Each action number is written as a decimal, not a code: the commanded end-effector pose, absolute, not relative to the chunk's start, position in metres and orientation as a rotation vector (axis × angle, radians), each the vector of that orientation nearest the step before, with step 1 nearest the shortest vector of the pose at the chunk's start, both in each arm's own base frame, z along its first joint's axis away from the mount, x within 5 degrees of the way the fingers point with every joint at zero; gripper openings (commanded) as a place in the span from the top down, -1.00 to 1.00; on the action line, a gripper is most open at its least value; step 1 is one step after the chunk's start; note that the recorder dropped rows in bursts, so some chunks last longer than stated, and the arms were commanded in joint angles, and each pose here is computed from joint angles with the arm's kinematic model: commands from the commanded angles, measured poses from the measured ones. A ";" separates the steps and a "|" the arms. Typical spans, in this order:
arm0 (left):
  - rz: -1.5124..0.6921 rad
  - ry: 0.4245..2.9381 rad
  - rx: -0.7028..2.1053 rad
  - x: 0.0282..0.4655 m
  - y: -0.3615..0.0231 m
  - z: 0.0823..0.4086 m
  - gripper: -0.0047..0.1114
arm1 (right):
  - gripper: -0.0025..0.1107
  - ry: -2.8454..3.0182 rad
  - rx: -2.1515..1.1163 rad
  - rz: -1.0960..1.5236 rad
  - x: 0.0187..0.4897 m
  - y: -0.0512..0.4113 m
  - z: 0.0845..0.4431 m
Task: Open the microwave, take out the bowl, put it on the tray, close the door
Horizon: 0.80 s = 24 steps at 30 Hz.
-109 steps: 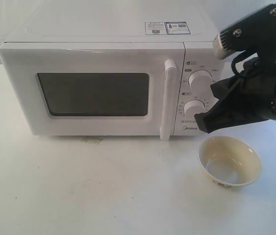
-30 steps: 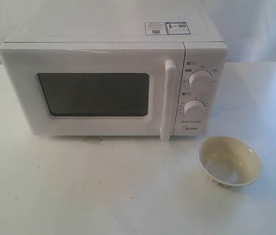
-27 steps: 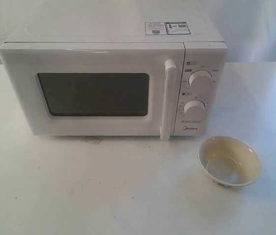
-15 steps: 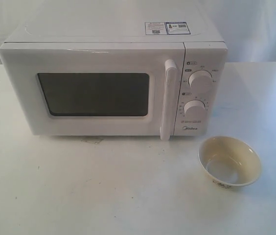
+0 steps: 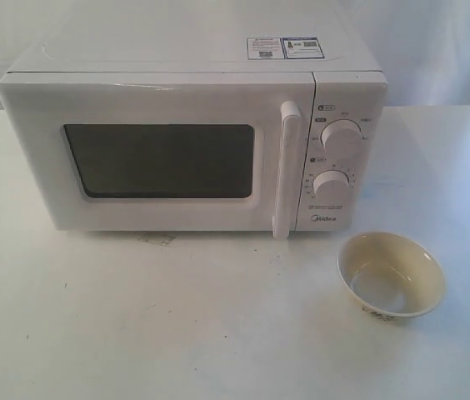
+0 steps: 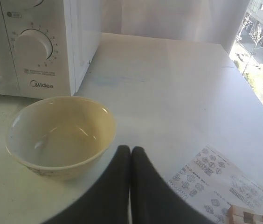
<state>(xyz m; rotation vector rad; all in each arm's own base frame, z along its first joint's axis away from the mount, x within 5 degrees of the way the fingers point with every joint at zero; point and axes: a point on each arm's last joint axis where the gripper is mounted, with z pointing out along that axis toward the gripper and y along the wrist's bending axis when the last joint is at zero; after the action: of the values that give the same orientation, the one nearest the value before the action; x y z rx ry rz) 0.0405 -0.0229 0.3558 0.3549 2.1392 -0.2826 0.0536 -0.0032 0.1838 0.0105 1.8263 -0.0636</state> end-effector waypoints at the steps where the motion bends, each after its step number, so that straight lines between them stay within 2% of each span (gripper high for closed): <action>1: -0.298 2.136 0.358 0.039 -0.023 0.355 0.92 | 0.96 1.819 0.013 -0.070 0.054 -0.004 0.183; 20: -0.281 2.133 0.377 0.039 -0.023 0.355 0.92 | 0.96 1.819 0.013 -0.070 0.054 -0.004 0.183; 24: -0.233 2.037 0.391 0.049 -0.023 0.353 0.92 | 0.96 1.819 0.013 -0.070 0.054 -0.004 0.183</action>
<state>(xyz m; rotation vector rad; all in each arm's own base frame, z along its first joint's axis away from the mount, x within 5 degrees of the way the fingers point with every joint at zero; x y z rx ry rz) 0.0423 -0.0230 0.3556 0.3820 2.1089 -0.2616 0.0536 -0.0032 0.1838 0.0105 1.8263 -0.0636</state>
